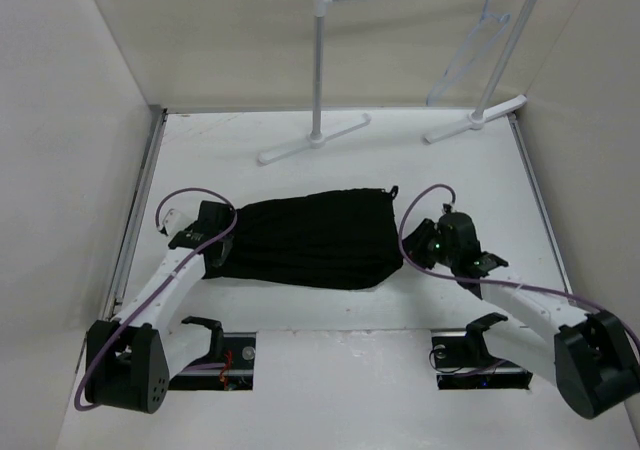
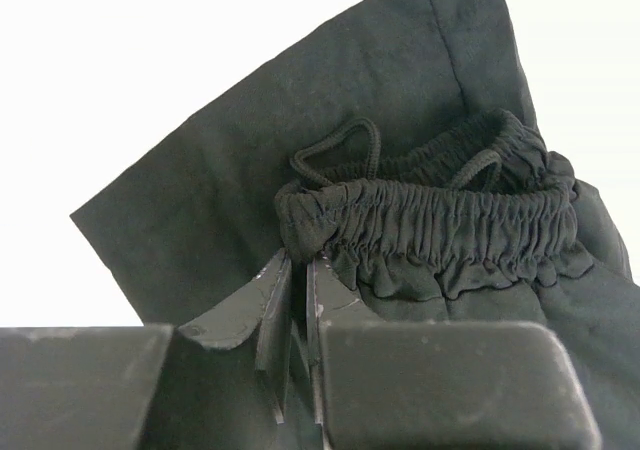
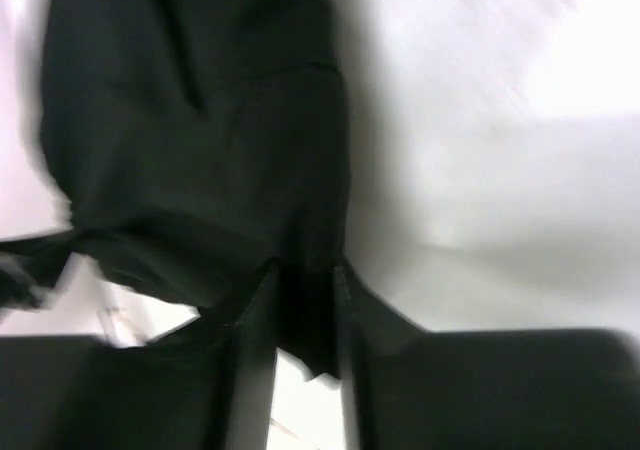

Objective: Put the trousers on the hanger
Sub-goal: Fold the trousers at the center of the board.

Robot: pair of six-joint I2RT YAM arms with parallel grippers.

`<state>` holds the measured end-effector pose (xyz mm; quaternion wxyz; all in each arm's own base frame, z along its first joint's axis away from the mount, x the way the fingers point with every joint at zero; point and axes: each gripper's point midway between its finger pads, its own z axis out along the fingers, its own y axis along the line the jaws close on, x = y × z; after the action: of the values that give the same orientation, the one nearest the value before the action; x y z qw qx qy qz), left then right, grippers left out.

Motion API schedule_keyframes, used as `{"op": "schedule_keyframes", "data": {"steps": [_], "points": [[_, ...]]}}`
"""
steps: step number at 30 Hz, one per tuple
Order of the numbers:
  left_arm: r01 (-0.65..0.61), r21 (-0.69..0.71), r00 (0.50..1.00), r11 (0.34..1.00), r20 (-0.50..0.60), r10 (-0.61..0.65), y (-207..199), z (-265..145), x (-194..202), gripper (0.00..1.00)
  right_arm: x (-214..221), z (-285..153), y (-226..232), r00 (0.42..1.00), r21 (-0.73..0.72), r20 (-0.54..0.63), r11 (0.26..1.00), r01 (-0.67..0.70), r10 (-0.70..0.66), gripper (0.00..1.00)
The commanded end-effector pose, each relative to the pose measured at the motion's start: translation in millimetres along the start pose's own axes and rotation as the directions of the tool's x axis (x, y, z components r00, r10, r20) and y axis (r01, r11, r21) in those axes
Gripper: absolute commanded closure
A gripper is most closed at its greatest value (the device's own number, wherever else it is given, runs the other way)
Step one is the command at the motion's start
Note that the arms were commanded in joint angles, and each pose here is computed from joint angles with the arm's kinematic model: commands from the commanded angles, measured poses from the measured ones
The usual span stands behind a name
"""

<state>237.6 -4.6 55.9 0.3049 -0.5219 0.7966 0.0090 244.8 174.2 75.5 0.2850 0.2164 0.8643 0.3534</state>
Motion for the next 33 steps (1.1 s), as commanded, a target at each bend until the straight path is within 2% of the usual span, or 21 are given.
{"op": "schedule_keyframes", "data": {"steps": [1, 4, 6, 8, 9, 11, 13, 15, 18, 22, 25, 29, 33], "points": [[0.011, -0.015, 0.995, 1.0, 0.095, -0.009, -2, 0, -17, 0.99, -1, -11, -25, 0.997, 0.121, 0.076, 0.993, 0.006, -0.016, 0.57], [-0.004, -0.051, 0.997, 0.999, 0.081, 0.009, 16, -1, -11, 0.93, -12, -26, -14, 0.992, 0.122, 0.11, 0.992, 0.039, -0.053, 0.35], [0.003, -0.041, 0.996, 0.999, 0.087, 0.001, 21, -5, -13, 0.79, -24, -38, 0, 0.985, 0.109, 0.147, 0.991, 0.076, -0.091, 0.3], [0.021, -0.002, 0.993, 1.0, 0.112, -0.021, 19, -16, -21, 0.64, -34, -45, 14, 0.978, 0.091, 0.168, 0.99, 0.108, -0.122, 0.34], [0.029, 0.028, 0.991, 0.999, 0.128, -0.033, 15, -24, -27, 0.58, -37, -46, 23, 0.976, 0.076, 0.169, 0.989, 0.128, -0.139, 0.42], [0.038, 0.097, 0.986, 0.995, 0.158, -0.053, 3, -43, -40, 0.51, -31, -43, 43, 0.978, 0.035, 0.114, 0.984, 0.174, -0.177, 0.63], [0.015, 0.154, 0.983, 0.988, 0.181, -0.043, -10, -62, -51, 0.5, -18, -36, 65, 0.975, -0.028, 0.044, 0.975, 0.219, -0.218, 0.78], [-0.016, 0.191, 0.981, 0.981, 0.195, -0.022, -21, -77, -55, 0.51, -8, -25, 79, 0.971, -0.069, 0.005, 0.969, 0.238, -0.238, 0.83], [-0.099, 0.239, 0.986, 0.966, 0.155, 0.062, -45, -87, -34, 0.57, 3, -3, 73, 0.973, -0.064, -0.034, 0.972, 0.225, -0.227, 0.83], [-0.225, 0.341, 0.974, 0.912, 0.089, 0.207, -96, -84, 27, 0.56, 29, 18, 27, 0.984, 0.033, -0.107, 0.989, 0.146, -0.142, 0.85], [-0.244, 0.348, 0.97, 0.905, 0.076, 0.232, -115, -65, 47, 0.53, 47, 15, -3, 0.989, 0.094, -0.124, 0.992, 0.087, -0.075, 0.84], [-0.218, 0.261, 0.976, 0.94, 0.067, 0.207, -110, -18, 41, 0.53, 60, 10, -33, 0.993, 0.182, -0.119, 0.983, 0.033, -0.011, 0.84], [-0.164, 0.193, 0.986, 0.967, 0.061, 0.155, -86, 6, 25, 0.52, 58, 1, -36, 0.995, 0.196, -0.101, 0.98, 0.02, 0.0, 0.81]]}}
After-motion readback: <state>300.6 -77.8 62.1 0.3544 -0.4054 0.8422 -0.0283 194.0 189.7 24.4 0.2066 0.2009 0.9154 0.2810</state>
